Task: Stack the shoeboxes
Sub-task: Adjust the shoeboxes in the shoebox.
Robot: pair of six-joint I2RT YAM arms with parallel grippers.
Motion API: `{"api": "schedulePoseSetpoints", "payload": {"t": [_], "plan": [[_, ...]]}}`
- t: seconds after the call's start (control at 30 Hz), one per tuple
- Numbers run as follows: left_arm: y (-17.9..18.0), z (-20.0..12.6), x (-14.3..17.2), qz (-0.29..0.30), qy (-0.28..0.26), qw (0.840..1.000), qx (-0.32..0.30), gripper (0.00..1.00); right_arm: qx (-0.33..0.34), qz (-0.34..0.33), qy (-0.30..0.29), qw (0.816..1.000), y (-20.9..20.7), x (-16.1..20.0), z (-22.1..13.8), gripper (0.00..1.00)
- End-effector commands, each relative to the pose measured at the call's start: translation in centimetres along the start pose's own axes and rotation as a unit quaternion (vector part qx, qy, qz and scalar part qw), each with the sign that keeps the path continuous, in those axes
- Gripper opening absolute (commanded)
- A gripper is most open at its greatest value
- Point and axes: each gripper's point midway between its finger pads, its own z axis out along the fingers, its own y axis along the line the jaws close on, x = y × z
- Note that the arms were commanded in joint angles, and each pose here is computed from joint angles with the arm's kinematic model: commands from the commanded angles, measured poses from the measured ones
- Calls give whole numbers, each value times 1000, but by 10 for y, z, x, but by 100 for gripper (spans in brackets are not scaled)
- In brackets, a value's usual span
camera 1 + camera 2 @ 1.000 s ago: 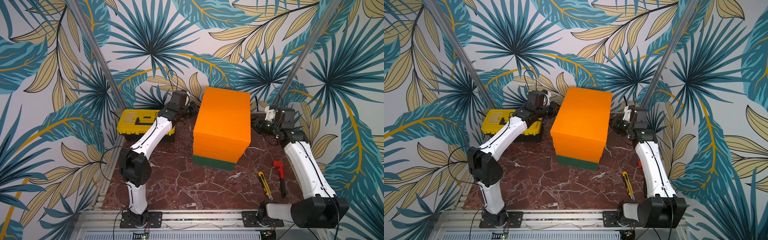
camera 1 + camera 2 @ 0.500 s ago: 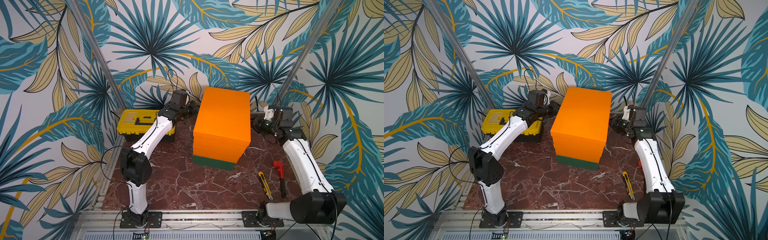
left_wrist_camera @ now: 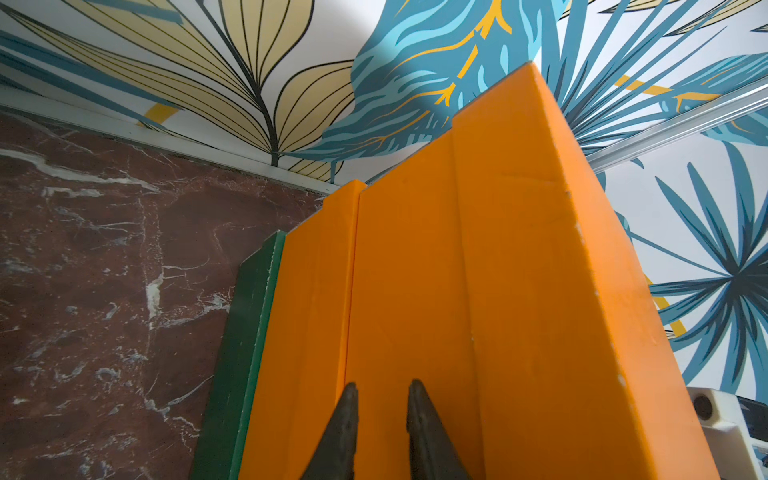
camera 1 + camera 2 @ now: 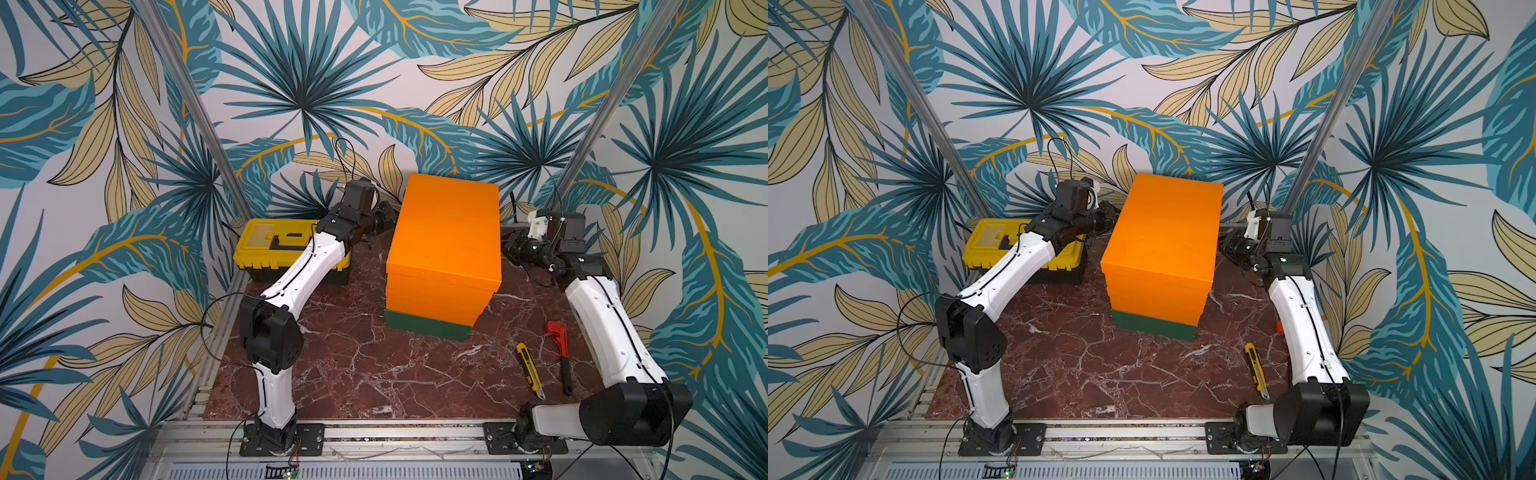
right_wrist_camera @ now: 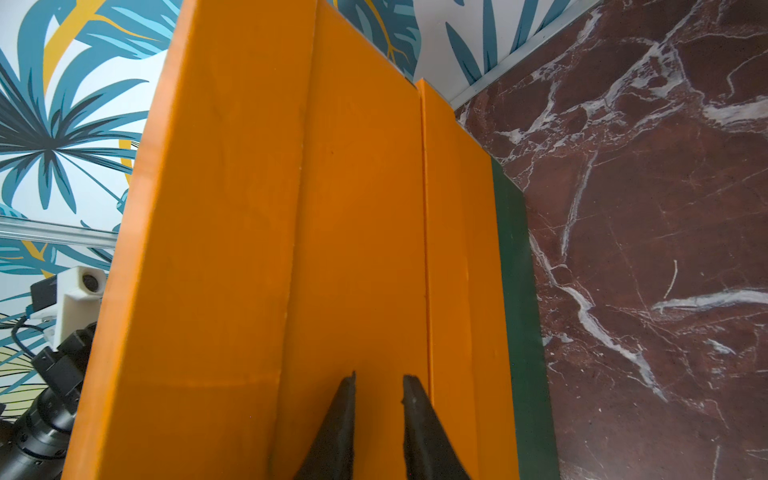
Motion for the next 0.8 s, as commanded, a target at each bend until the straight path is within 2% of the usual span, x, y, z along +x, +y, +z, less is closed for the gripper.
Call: {"api": "schedulePoseSetpoints", "payload": {"t": [0.0, 0.33, 0.57, 0.6, 0.67, 0.77], "plan": [[-5, -17, -12, 11, -18, 1000, 1, 24, 10, -11, -5, 1000, -4, 0, -1, 23], [9, -69, -49, 15, -81, 996, -22, 24, 36, -19, -19, 999, -15, 2, -19, 23], [13, -116, -49, 37, -110, 992, -43, 27, 73, -33, -28, 996, -35, 18, -39, 23], [14, -122, -46, 41, -113, 992, -45, 29, 82, -39, -30, 995, -38, 21, -43, 24], [17, -135, -40, 49, -116, 991, -50, 42, 96, -53, -39, 993, -44, 25, -52, 31], [28, -156, -32, 63, -131, 987, -72, 71, 118, -74, -69, 988, -54, 26, -67, 48]]}}
